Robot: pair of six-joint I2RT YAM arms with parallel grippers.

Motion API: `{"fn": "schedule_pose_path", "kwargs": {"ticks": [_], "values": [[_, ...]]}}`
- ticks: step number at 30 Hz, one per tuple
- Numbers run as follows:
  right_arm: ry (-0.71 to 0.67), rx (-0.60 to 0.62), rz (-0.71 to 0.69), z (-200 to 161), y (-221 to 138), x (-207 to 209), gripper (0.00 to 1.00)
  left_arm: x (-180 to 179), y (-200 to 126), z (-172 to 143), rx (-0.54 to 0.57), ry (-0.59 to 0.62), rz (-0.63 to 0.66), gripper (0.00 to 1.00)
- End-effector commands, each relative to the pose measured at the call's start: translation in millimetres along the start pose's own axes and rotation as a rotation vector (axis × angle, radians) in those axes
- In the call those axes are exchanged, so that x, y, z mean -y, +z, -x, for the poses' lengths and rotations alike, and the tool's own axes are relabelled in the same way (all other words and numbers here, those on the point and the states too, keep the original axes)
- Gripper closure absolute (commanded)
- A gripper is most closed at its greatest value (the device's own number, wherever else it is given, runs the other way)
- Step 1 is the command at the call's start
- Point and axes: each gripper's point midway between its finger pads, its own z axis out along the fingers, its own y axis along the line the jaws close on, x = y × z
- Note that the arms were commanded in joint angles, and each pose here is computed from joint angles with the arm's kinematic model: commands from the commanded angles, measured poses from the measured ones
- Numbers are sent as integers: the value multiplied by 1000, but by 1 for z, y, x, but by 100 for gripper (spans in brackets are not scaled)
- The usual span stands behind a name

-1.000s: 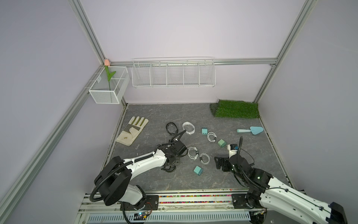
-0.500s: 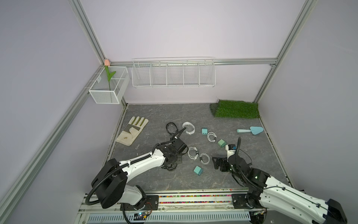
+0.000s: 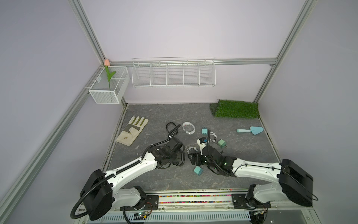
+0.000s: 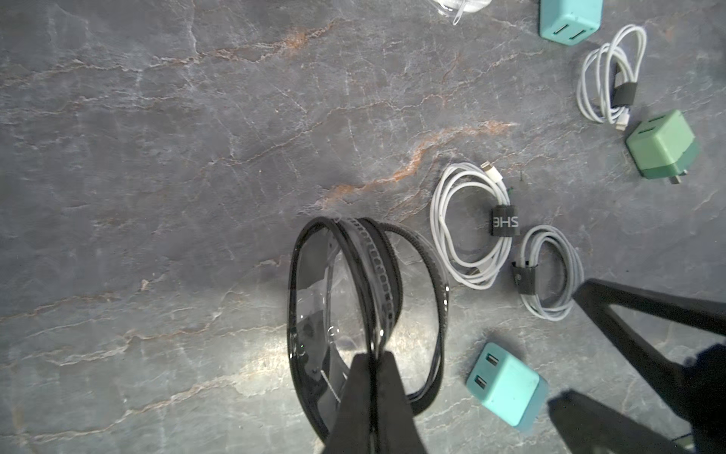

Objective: Pack away charging kits
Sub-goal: Open the storage bag at the center of the board.

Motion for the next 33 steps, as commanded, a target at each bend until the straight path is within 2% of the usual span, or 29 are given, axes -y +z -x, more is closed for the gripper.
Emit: {"fn": "schedule_pose_path", "kwargs": {"ticks": [1,4,8,11,15,19,20,26,28,31,33], "values": [[-2,23,-24,5,7,1,23,-11,-2,1,13,-25,27,100],[-4,12,31,3,14,-13,23,-16,-5,1,16,-15,49,100],[-47,-8,92,-5,23,-38,23,-9,-7,4,15,-8,9,100],[-42,-37,85,-13,36,-42,30,-5,-10,6,13,-11,-29,100],[-28,-67,56,-20,53,-39,51,-5,-18,9,9,-45,-120,100],[-34,-92,-35,-26,65,-25,90,-19,-33,14,41,-86,-146,100],[-38,-108,-71,-32,68,-16,94,-23,-37,14,50,-98,-159,100],[-33,-151,-110,-41,86,-11,94,-45,-45,14,79,-218,-235,100],[-36,-162,-118,-45,89,-9,94,-41,-42,14,74,-256,-340,100],[-35,-184,-168,-49,92,1,94,-19,-44,12,49,-239,-525,100],[-22,-202,-206,-52,93,10,94,-17,-46,11,44,-208,-534,100]]}}
